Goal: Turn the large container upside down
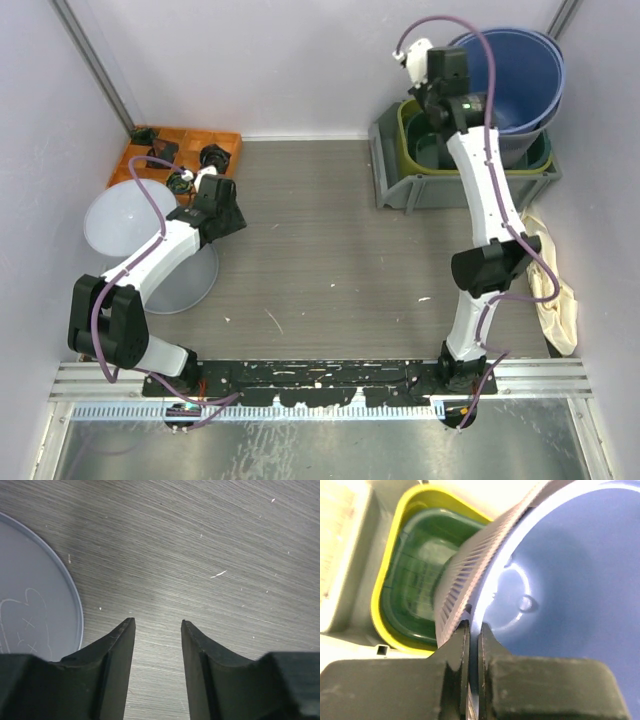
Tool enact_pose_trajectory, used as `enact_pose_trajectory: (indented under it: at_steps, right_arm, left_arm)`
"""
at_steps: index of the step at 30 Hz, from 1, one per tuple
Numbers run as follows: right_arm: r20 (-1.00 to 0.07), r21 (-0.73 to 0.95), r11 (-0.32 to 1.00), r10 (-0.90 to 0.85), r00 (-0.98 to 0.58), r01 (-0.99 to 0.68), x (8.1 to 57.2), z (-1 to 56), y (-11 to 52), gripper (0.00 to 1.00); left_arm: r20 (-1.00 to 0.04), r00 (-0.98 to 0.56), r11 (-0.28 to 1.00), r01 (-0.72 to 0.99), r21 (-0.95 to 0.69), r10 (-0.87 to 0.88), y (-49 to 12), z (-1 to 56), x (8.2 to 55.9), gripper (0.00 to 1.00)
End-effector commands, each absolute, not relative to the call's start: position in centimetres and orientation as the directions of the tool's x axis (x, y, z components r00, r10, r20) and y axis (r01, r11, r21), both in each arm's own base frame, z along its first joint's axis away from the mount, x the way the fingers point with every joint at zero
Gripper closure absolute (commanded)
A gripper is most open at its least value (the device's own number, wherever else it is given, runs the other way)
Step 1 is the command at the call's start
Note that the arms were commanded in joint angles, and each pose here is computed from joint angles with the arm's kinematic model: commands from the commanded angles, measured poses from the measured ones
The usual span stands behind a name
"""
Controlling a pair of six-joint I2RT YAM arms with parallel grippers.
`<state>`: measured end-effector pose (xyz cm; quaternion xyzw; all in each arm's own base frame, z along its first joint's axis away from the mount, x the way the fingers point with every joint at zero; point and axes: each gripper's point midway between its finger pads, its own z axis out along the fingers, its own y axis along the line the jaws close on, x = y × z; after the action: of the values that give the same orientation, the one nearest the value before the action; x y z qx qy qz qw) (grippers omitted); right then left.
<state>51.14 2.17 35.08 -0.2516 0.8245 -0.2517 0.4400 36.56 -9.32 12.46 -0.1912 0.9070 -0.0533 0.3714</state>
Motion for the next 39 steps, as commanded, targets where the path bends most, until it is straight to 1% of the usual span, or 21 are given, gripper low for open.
enact_pose_trajectory:
  at_steps: [1, 3, 6, 7, 8, 10, 12, 13, 16, 20, 23, 25, 29, 34, 39]
  right_arm:
    - [-0.768, -0.487, 0.863, -0.496, -0.405, -0.132, 48.5, 40.1, 2.6, 1.0]
    - [-0.8, -0.434, 0.883, -0.468, -0.374, -0.178, 48.2, 40.7, 3.3, 1.0]
    - [-0.83, -0.371, 0.905, -0.424, -0.363, -0.209, 47.9, 41.1, 3.3, 1.0]
    - [-0.838, -0.351, 0.911, -0.409, -0.36, -0.217, 47.8, 41.2, 3.3, 1.0]
    - [-0.847, -0.331, 0.916, -0.394, -0.358, -0.225, 47.7, 41.3, 3.2, 1.0]
    - [-0.864, -0.289, 0.929, -0.357, -0.355, -0.23, 47.5, 41.5, 2.9, 1.0]
    - [-0.891, -0.243, 0.939, -0.315, -0.327, -0.244, 47.1, 42.7, 2.7, 1.0]
    - [-0.911, -0.223, 0.944, -0.29, -0.292, -0.242, 46.8, 44.1, 2.2, 1.0]
    - [-0.941, -0.155, 0.948, -0.227, -0.25, -0.278, 46.2, 45.9, 1.6, 1.0]
    - [-0.945, -0.015, 0.965, -0.1, -0.311, -0.263, 46.4, 44.3, -1.0, 1.0]
    - [-0.96, 0.039, 0.967, -0.034, -0.28, -0.252, 45.8, 45.2, -2.8, 1.0]
    - [-0.976, -0.007, 0.973, -0.058, -0.211, -0.232, 45.1, 46.9, -3.3, 1.0]
    - [-0.983, -0.148, 0.981, -0.16, -0.089, -0.126, 43.9, 50.7, -5.1, 1.0]
    - [-0.963, -0.268, 0.96, -0.264, -0.052, 0.081, 42.9, 53.9, -8.8, 1.0]
    - [-0.945, -0.324, 0.931, -0.325, -0.019, 0.169, 41.0, 56.4, -9.9, 1.0]
  left_arm:
    - [-0.698, -0.588, 0.912, -0.29, -0.29, -0.409, -9.4, 15.7, 37.9, 0.6]
    - [-0.703, -0.584, 0.913, -0.291, -0.286, -0.406, -9.3, 16.0, 37.9, 0.7]
    - [-0.705, -0.584, 0.914, -0.292, -0.281, -0.402, -9.2, 16.2, 37.7, 0.89]
    - [-0.705, -0.584, 0.914, -0.292, -0.28, -0.403, -9.1, 16.3, 37.7, 0.93]
    - [-0.706, -0.583, 0.915, -0.291, -0.279, -0.401, -9.1, 16.4, 37.7, 0.95]
    - [-0.705, -0.586, 0.916, -0.292, -0.276, -0.399, -9.1, 16.5, 37.7, 0.96]
    - [-0.706, -0.587, 0.917, -0.29, -0.274, -0.396, -9.1, 16.6, 37.7, 0.96]
    - [-0.706, -0.586, 0.917, -0.29, -0.274, -0.397, -9.1, 16.7, 37.7, 0.96]
    - [-0.706, -0.589, 0.918, -0.285, -0.275, -0.394, -9.2, 17.0, 37.8, 0.98]
    - [-0.706, -0.593, 0.921, -0.282, -0.27, -0.388, -9.2, 17.3, 37.9, 1.0]
    - [-0.713, -0.585, 0.922, -0.275, -0.274, -0.386, -9.2, 17.9, 37.9, 1.0]
    - [-0.718, -0.581, 0.923, -0.27, -0.274, -0.384, -9.2, 18.2, 38.0, 1.0]
    - [-0.721, -0.577, 0.923, -0.267, -0.278, -0.384, -9.3, 18.6, 38.0, 1.0]
    - [-0.725, -0.572, 0.923, -0.27, -0.275, -0.383, -9.1, 18.9, 38.0, 1.0]
    - [-0.734, -0.564, 0.925, -0.268, -0.27, -0.378, -8.9, 19.3, 37.9, 1.0]
